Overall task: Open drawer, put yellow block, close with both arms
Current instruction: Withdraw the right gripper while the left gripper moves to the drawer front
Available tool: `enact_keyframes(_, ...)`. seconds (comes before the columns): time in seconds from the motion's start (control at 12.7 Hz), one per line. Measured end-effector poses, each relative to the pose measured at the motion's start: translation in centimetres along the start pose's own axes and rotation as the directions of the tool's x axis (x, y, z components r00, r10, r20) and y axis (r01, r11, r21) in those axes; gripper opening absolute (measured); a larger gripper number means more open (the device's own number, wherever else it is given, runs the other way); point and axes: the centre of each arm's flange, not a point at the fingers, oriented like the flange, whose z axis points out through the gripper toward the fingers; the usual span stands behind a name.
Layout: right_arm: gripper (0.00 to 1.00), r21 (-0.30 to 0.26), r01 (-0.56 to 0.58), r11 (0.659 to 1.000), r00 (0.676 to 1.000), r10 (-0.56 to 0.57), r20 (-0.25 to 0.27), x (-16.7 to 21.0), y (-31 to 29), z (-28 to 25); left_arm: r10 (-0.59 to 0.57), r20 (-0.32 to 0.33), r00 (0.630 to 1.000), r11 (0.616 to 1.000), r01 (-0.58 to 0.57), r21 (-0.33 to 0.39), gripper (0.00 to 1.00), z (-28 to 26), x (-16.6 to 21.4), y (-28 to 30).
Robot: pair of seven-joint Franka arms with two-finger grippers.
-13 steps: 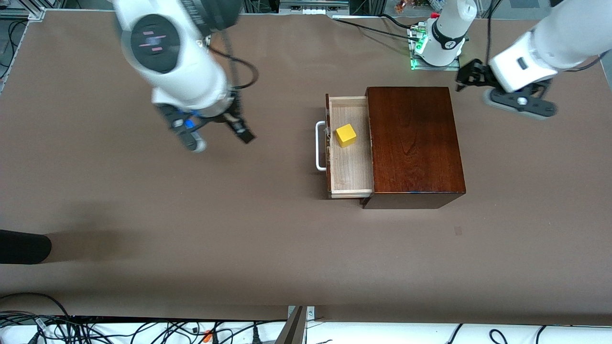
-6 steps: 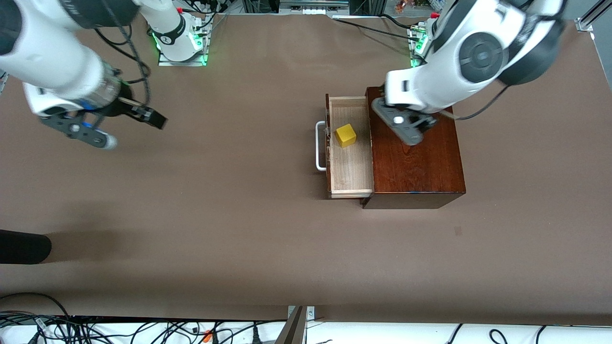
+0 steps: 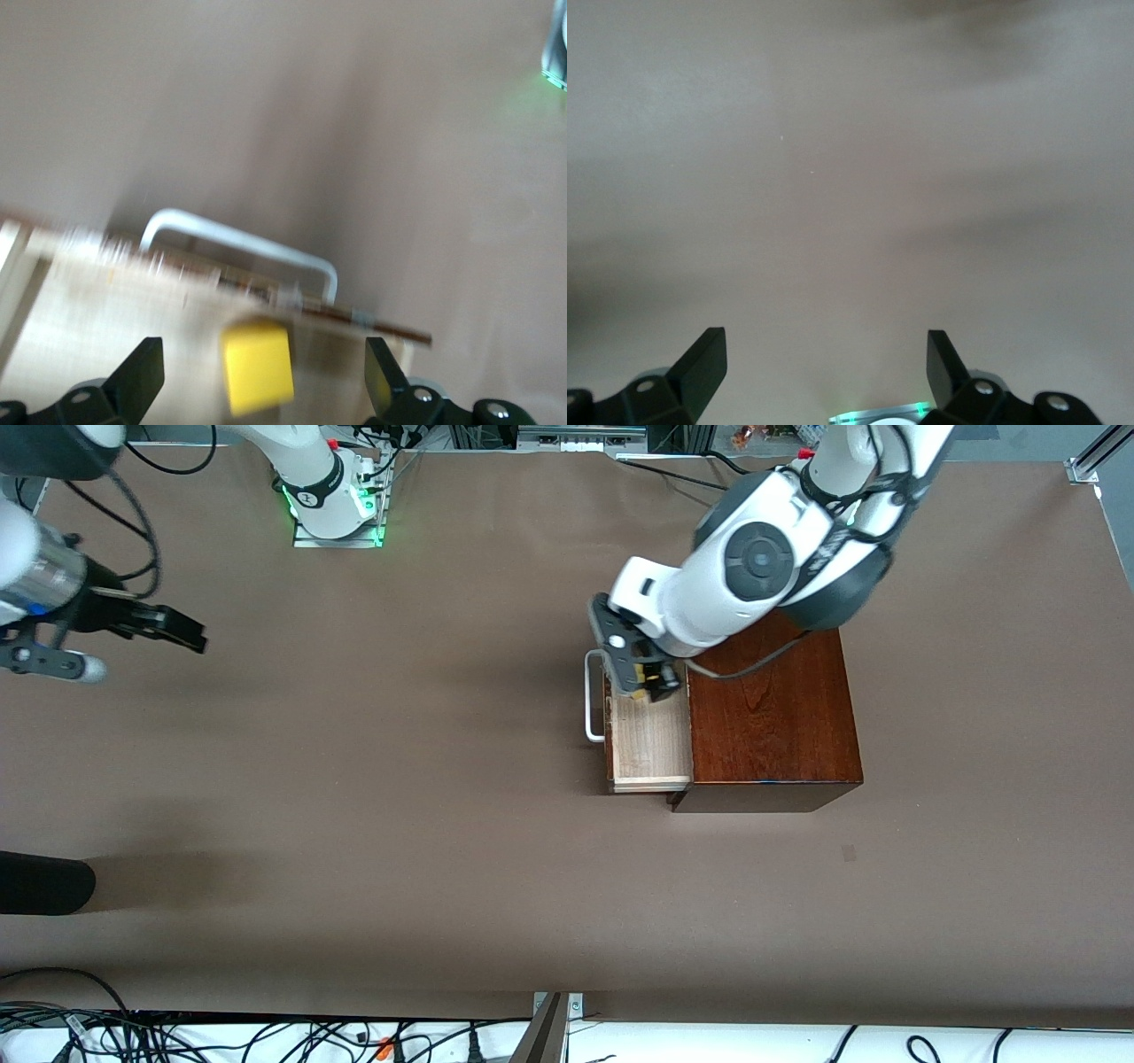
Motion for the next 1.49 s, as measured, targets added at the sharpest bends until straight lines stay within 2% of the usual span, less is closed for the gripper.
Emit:
enact_keyframes(0.16, 1.0, 0.006, 0.03, 1.0, 1.0, -0.03, -0.004, 0.3, 1.8, 0.0, 0.131, 0.023, 0.991, 0.988, -0.132, 0.078, 1.0, 3.4, 2.5, 1.5)
enact_keyframes(0.31, 1.0, 0.007, 0.037, 0.999, 0.999, -0.037, -0.006, 0.4, 2.3, -0.1, 0.267, 0.063, 0.962, 0.951, -0.274, 0.144, 1.0, 7.6, 4.2, 2.2)
enact_keyframes(0.47, 1.0, -0.005, 0.043, 0.999, 0.999, -0.043, -0.015, 0.4, 2.3, -0.4, 0.349, 0.067, 0.935, 0.921, -0.355, 0.159, 1.0, 11.7, 5.0, 2.1)
enact_keyframes(0.63, 1.0, -0.008, 0.047, 0.999, 0.999, -0.047, -0.022, 0.3, 2.1, -0.8, 0.397, 0.106, 0.912, 0.898, -0.41, 0.162, 1.0, 14.5, 4.9, 1.7)
enact_keyframes(0.94, 1.0, -0.007, 0.048, 0.999, 0.998, -0.048, -0.036, 0.4, 2.0, -1.5, 0.436, 0.174, 0.883, 0.873, -0.462, 0.156, 1.0, 16.4, 4.4, 1.6)
enact_keyframes(1.49, 1.0, -0.011, 0.049, 0.999, 0.998, -0.05, -0.028, 0.5, 1.9, -1.3, 0.403, 0.273, 0.874, 0.896, -0.437, 0.079, 1.0, 16.2, 2.9, 0.7)
